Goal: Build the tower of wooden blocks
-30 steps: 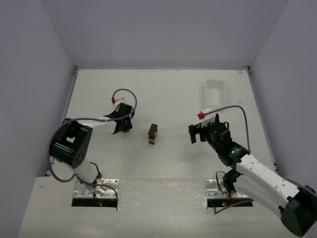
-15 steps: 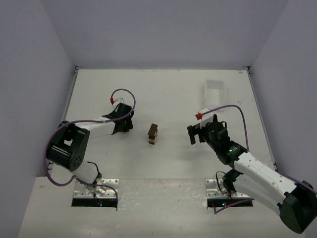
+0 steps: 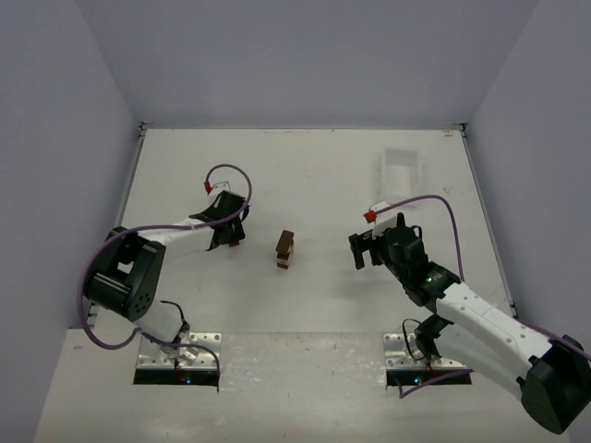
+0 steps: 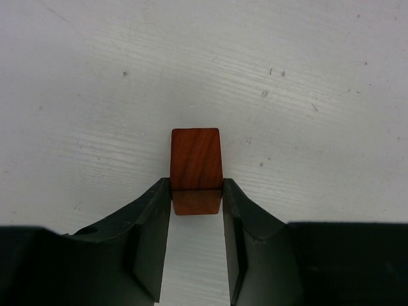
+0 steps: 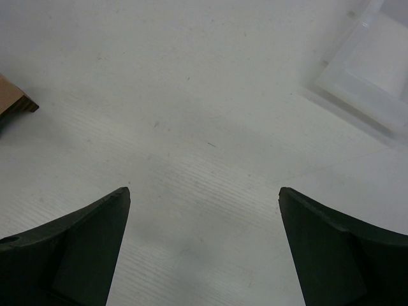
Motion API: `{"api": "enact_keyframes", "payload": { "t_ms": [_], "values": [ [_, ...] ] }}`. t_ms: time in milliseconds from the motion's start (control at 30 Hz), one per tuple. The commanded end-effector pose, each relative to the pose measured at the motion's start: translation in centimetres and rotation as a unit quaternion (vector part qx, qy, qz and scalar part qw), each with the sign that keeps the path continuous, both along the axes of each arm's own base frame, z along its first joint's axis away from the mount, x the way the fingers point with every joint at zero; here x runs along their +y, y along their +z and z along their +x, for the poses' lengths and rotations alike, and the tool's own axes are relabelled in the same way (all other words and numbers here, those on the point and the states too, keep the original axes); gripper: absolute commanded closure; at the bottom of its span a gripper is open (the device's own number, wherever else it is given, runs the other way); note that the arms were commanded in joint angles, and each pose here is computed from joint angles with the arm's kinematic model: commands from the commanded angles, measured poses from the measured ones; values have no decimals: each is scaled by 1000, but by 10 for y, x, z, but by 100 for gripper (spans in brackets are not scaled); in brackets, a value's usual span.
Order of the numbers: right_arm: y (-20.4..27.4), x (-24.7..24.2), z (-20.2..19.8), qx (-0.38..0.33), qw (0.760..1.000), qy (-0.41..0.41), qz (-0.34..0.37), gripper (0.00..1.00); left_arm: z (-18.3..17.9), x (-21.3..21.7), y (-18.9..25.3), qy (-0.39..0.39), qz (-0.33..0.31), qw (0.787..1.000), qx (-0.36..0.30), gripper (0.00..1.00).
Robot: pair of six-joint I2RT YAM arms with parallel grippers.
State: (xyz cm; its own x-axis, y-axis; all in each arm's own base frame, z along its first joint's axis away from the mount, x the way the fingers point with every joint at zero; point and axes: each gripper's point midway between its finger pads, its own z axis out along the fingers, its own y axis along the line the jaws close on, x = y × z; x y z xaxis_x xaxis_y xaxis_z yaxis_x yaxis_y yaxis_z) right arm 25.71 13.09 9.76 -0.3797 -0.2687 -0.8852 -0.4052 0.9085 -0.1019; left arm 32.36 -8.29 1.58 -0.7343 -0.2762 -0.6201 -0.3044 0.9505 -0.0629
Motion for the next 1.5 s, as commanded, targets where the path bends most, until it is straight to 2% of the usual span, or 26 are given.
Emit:
{"api": "enact_keyframes", "payload": {
  "t_ms": [0, 167, 233, 300, 333, 400, 467, 500, 567, 1000, 1133, 1467],
  "values": [
    [17, 6, 9, -25, 1000, 3, 9, 1, 6, 2, 3, 12, 1, 1000, -5, 76],
    [16, 8, 8, -22, 1000, 11, 10, 1, 10, 0, 25, 6, -7, 1000, -29, 99],
    [16, 10, 8, -21, 1000, 15, 12, 1, 14, -11, 50, -23, -31, 998, -58, 100],
    [17, 10, 7, -23, 1000, 19, 12, 1, 16, -27, 77, -88, -48, 991, -90, 100],
    [17, 11, 7, -23, 999, 20, 13, 1, 13, -43, 100, -132, -72, 982, -114, 100],
    [18, 12, 6, -24, 999, 23, 15, 1, 6, -67, 128, -212, -78, 963, -144, 100],
    [19, 13, 6, -26, 999, 28, 18, 1, -10, -96, 156, -288, -91, 937, -176, 100],
    [19, 14, 5, -27, 999, 30, 18, 1, -18, -110, 166, -314, -100, 925, -188, 100],
    [18, 14, 4, -24, 999, 32, 18, 1, -29, -126, 187, -326, -94, 918, -207, 100],
    [21, 11, 3, -25, 999, 25, 17, 1, -46, -163, 186, -354, -102, 920, -135, 100],
    [21, 10, 4, -26, 999, 23, 18, 1, -49, -161, 194, -326, -99, 932, -126, 100],
    [21, 8, 4, -25, 999, 17, 17, 1, -58, -151, 172, -281, -42, 955, -84, 99]
  ]
}}
